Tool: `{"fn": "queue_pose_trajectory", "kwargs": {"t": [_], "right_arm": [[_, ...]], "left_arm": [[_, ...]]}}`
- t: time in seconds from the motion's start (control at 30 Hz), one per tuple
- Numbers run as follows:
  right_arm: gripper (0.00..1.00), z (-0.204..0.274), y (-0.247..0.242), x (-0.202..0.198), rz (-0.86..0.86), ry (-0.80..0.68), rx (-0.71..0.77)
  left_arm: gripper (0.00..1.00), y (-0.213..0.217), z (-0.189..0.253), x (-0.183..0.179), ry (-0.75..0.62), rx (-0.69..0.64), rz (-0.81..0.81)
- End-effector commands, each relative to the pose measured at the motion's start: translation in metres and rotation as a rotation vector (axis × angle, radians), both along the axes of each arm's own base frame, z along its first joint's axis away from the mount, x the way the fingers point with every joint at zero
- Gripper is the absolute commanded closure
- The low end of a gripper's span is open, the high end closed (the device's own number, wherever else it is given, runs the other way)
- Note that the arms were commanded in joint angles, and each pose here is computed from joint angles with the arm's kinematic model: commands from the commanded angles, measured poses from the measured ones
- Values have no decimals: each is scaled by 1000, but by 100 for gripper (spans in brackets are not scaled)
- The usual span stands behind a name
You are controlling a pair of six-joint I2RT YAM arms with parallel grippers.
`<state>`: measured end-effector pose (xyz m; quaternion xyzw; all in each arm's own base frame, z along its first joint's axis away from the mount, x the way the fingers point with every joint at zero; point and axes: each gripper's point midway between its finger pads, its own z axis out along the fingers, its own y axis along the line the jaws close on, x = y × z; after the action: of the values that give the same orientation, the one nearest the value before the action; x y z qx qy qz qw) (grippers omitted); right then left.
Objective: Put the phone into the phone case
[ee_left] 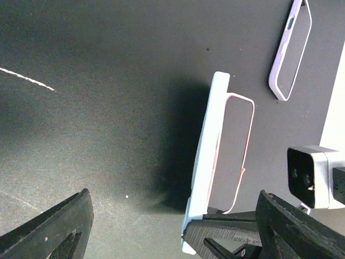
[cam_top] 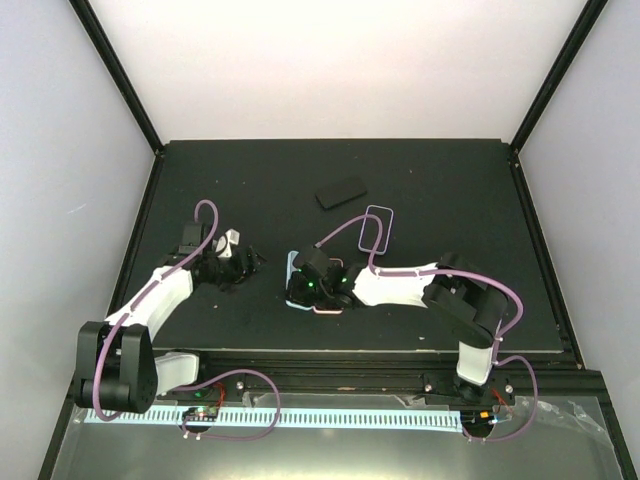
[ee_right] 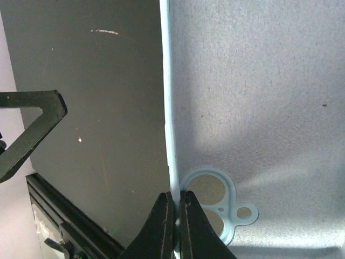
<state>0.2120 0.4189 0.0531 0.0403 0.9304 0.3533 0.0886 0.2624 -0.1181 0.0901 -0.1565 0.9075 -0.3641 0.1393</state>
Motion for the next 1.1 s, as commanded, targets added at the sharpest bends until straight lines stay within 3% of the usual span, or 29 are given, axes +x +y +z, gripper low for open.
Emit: {"fn": "queue_pose_trajectory", "kwargs": {"t": [0.0,0.13,0.3,0.53,0.63,0.83,1.07], "right_arm": [[99,-56,-75,3,-127,15,-304],[99,-58,-79,3,-97,6,-312],[99,-46,-46,-2,91,-45,-209],[95,-39,-32,-10,190,-68,-127],[86,-27,-33,-7,198,-105,-124],[45,1,-41,12,186,-189,-118],[25,21,-71,56,110,-253,-76]], "left_arm": [[16,-4,5,4,-31,-31,-18],[16,-4,2,1,-25,-29,-20],[16,-8,1,-1,-28,-54,-44],[15,-14,4,-7,-26,-87,-84],[14,-14,3,-8,-24,-86,-83],[11,-16,10,-8,-53,-90,-100],[5,-12,23,-8,-113,-39,-110]]}}
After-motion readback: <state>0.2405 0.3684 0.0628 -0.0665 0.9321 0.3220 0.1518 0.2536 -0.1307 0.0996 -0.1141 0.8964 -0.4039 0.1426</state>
